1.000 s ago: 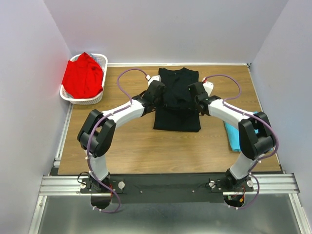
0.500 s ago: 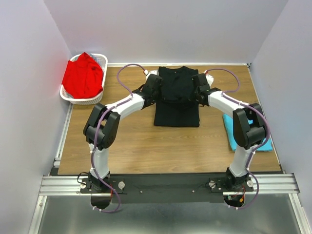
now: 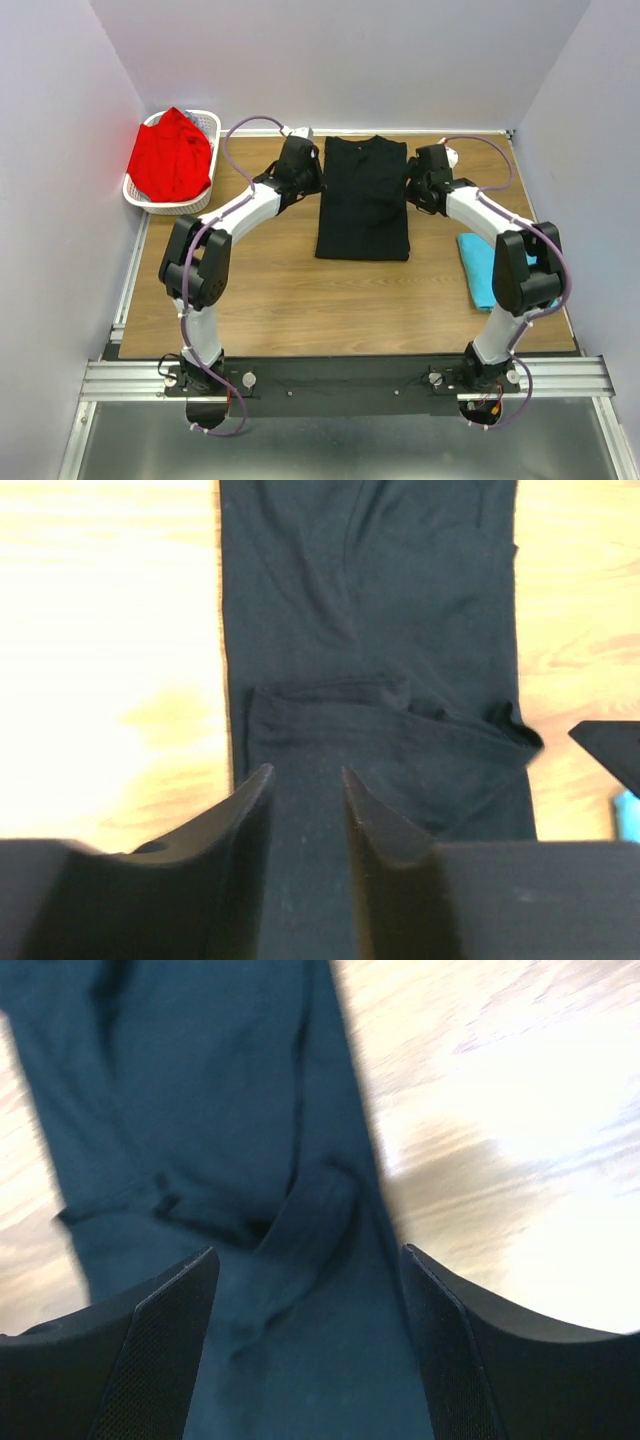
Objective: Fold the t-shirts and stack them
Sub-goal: Fold the tshirt
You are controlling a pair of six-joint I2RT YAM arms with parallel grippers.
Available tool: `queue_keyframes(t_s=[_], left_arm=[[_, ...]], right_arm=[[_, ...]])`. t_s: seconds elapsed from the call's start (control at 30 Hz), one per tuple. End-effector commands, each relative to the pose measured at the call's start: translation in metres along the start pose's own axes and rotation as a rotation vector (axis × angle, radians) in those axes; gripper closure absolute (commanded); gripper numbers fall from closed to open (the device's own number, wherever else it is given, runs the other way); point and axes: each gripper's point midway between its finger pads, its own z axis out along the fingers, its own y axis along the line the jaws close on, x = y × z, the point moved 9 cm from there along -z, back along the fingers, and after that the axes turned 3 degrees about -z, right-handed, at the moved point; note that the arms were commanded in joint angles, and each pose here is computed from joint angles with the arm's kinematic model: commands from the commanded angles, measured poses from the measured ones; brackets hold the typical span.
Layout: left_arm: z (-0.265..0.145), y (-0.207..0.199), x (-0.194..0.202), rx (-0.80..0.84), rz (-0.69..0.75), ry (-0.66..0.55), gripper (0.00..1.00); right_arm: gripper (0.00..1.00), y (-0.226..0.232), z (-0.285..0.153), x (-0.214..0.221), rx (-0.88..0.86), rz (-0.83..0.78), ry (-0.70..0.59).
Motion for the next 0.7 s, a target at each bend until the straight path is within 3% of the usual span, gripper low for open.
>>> queue_keyframes(t_s=[0.0,0.1,0.13,0.23,0.37,0.67], left_arm=[[-0.017,-0.008,0.012,0.026,-0.028,0.011,0.76],[-0.011,-0.018,0.025,0.047,-0.014,0.042,0.97],[-0.006,-0.025,0.036,0.072,-0.004,0.081,1.0],[0.006,-0.033,0.047,0.094,0.007,0.121,1.0],[0.017,-0.042,0.063,0.112,0.026,0.164,1.0],[0.016,-0.048,0.092,0.129,0.046,0.23,1.0]], right_arm=[[0.2,0.014,-0.019,0.015,-0.095,-0.015,0.025],[0.24,0.014,-0.017,0.027,-0.102,-0.013,0.037],[0.27,0.013,-0.012,0.03,-0.091,-0.012,0.05],[0.27,0.012,-0.002,0.029,-0.058,-0.025,0.04],[0.39,0.016,0.016,0.024,-0.048,-0.061,0.036],[0.41,0.025,0.052,0.008,-0.082,-0.038,0.061]])
